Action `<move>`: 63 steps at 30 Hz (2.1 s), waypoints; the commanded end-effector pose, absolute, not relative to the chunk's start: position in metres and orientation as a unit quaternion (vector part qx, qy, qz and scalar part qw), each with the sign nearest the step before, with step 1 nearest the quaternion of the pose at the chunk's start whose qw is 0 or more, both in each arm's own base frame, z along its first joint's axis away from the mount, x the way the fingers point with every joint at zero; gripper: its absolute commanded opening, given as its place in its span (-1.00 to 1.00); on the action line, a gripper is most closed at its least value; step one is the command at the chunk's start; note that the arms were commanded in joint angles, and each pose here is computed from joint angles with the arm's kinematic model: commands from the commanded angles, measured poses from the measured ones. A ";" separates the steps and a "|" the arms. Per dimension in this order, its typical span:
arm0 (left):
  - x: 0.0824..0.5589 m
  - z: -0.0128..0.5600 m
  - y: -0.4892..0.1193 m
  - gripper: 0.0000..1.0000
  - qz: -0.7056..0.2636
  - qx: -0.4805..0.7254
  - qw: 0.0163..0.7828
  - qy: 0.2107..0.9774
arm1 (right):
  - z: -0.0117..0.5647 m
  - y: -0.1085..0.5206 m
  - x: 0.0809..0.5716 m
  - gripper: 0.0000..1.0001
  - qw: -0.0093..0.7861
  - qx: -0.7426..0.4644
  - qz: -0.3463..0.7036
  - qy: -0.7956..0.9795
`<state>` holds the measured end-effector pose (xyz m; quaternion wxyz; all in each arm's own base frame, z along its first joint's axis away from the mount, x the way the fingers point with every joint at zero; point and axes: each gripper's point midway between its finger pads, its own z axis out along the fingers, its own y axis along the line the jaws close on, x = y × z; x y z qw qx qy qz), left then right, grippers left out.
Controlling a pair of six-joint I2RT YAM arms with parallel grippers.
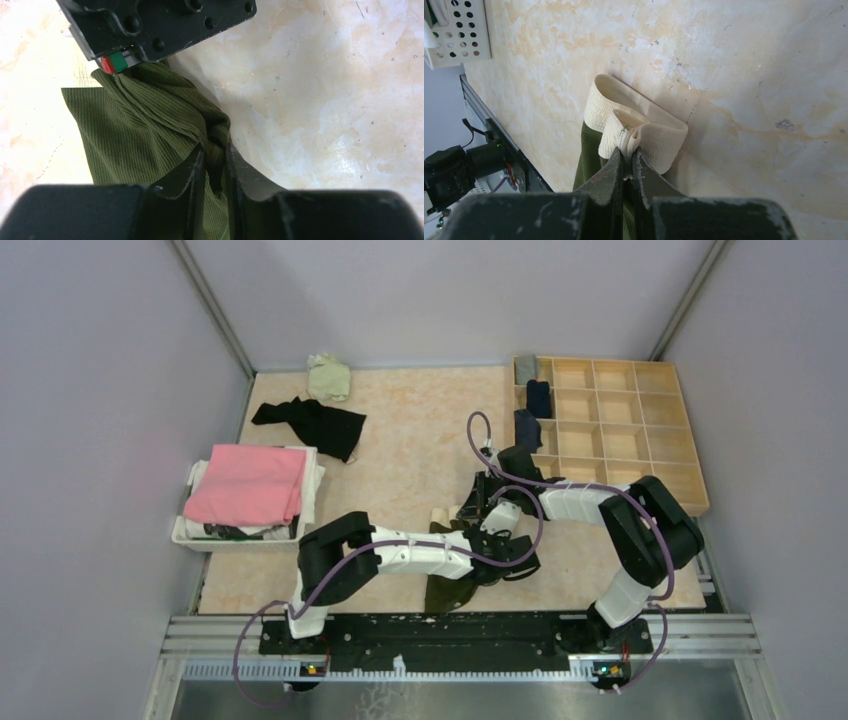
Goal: Roll the underwear
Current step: Fold the underwear at the center of the board.
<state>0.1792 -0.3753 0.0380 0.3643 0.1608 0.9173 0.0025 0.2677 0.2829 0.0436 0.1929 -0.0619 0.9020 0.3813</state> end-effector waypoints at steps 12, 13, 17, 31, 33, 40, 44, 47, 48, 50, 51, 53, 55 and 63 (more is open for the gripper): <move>0.181 0.053 -0.371 -1.00 -0.022 0.126 0.387 0.913 | 0.061 0.289 0.277 -1.00 0.215 -0.077 0.382 0.895; 0.180 0.056 -0.371 -1.00 -0.032 0.122 0.388 0.913 | 0.062 0.289 0.277 -1.00 0.217 -0.077 0.381 0.896; 0.176 0.074 -0.371 -1.00 -0.086 0.105 0.398 0.907 | 0.063 0.287 0.277 -1.00 0.221 -0.080 0.368 0.899; 0.164 0.115 -0.354 -1.00 -0.217 0.068 0.420 0.878 | 0.062 0.281 0.279 -1.00 0.225 -0.085 0.341 0.909; 0.162 0.114 -0.349 -1.00 -0.222 0.062 0.418 0.879 | 0.063 0.282 0.278 -1.00 0.224 -0.088 0.339 0.909; 0.158 0.113 -0.333 -1.00 -0.234 0.043 0.417 0.877 | 0.062 0.281 0.278 -1.00 0.224 -0.090 0.336 0.911; 0.156 0.110 -0.326 -1.00 -0.238 0.035 0.413 0.879 | 0.062 0.282 0.279 -1.00 0.223 -0.092 0.337 0.910; 0.154 0.107 -0.322 -1.00 -0.240 0.029 0.408 0.880 | 0.062 0.283 0.279 -1.00 0.222 -0.096 0.335 0.911; 0.153 0.105 -0.320 -1.00 -0.239 0.028 0.407 0.881 | 0.062 0.283 0.279 -1.00 0.223 -0.097 0.334 0.911; 0.152 0.103 -0.317 -1.00 -0.239 0.024 0.405 0.882 | 0.062 0.284 0.279 -1.00 0.221 -0.097 0.333 0.911; 0.152 0.103 -0.315 -1.00 -0.239 0.022 0.404 0.883 | 0.062 0.284 0.279 -1.00 0.222 -0.099 0.333 0.911; 0.151 0.100 -0.311 -1.00 -0.240 0.017 0.403 0.883 | 0.062 0.284 0.279 -1.00 0.222 -0.100 0.332 0.911; 0.150 0.099 -0.308 -1.00 -0.241 0.013 0.401 0.884 | 0.063 0.284 0.280 -1.00 0.222 -0.100 0.331 0.911; 0.141 0.084 -0.295 -1.00 -0.238 0.006 0.382 0.893 | 0.064 0.288 0.279 -1.00 0.223 -0.105 0.330 0.911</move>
